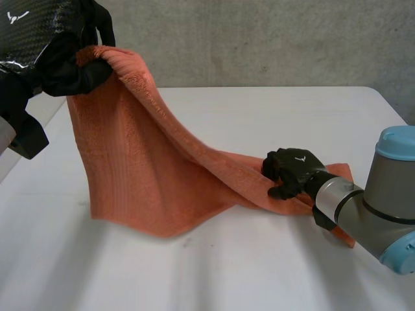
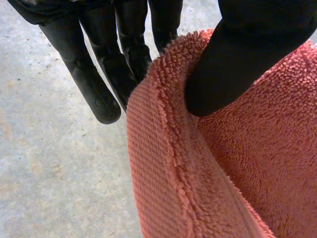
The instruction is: Fold the laundry
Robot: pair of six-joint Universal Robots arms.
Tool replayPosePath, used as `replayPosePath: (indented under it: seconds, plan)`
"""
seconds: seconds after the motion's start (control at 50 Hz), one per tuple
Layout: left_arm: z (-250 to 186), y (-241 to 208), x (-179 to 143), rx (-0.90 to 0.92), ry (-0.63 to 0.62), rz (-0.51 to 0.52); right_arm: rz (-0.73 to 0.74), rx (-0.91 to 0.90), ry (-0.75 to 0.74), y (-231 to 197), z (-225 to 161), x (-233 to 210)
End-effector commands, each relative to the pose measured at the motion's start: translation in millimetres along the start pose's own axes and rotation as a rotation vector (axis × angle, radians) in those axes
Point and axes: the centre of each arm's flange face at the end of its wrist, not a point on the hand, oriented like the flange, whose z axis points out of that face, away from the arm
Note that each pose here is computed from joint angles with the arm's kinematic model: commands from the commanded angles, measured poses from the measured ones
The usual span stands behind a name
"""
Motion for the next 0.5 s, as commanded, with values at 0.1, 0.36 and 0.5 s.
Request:
replayPosePath:
  seconds: [0.1,0.36,0.5]
  plan:
    - [5,4,-6,-0.008,-0.019,0.005,0.013,-0.02,-0.006,1,-10,-6]
    - [5,6,-12,-0.015,-0.037,0.006,0.046,-0.053,-0.067,8,-21,-31]
    - [6,7,-13,-0.018,-0.04,0.006,0.032,-0.061,-0.107,12,-24,-46]
